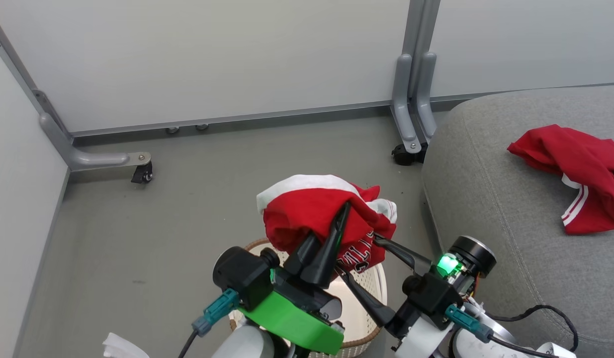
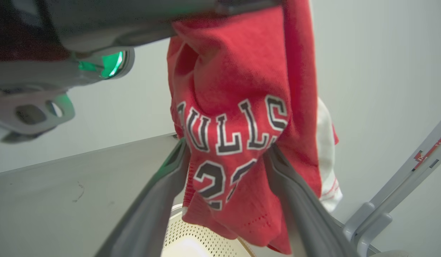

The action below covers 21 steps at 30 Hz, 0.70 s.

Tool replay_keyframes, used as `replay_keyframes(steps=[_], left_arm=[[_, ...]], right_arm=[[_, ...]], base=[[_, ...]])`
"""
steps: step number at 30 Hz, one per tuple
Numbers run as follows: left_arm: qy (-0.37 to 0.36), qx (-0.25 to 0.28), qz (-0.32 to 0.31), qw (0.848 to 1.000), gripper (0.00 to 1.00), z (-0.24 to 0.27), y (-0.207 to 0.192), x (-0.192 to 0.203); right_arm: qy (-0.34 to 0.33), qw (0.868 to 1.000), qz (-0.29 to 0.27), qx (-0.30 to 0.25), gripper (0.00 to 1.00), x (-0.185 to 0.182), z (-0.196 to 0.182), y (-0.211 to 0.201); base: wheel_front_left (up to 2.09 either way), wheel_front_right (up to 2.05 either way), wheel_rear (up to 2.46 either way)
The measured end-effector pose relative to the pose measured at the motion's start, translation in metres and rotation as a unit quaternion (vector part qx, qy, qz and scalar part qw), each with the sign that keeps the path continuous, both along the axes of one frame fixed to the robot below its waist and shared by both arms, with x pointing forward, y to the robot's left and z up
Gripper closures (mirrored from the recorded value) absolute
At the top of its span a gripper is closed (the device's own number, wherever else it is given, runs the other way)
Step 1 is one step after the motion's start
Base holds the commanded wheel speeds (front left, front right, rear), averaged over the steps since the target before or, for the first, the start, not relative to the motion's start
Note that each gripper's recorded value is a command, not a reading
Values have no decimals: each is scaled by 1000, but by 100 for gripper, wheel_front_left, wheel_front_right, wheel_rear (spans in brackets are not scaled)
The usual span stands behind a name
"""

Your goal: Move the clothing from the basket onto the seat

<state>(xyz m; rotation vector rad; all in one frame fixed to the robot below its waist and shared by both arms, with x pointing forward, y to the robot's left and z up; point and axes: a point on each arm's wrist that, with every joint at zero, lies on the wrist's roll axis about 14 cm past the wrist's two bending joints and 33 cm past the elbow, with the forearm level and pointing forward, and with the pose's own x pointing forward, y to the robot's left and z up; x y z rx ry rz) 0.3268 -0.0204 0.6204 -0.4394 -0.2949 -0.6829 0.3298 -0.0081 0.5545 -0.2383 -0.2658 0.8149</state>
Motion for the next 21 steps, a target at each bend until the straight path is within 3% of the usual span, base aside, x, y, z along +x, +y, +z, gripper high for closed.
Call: replay_keyframes(steps=[12, 13, 14, 15, 21], left_arm=[[13, 3, -28, 1000, 100, -8, -14, -11], [14, 3, -29, 999, 100, -8, -14, -11], [15, 4, -29, 999, 100, -9, -15, -11], [16, 5, -29, 999, 100, -10, -15, -11], [22, 7, -27, 999, 100, -14, -14, -8]], right_arm=[[9, 1000, -12, 4, 0, 9, -4, 10], [11, 1000, -14, 8, 7, 11, -4, 9], [14, 1000, -18, 13, 72, 12, -3, 9], [16, 999, -21, 19, 100, 13, -2, 8], [22, 998, -37, 50, 100, 20, 6, 1]], base=[[0, 0, 0], [0, 0, 0], [0, 0, 0], [0, 0, 0], [0, 0, 0]])
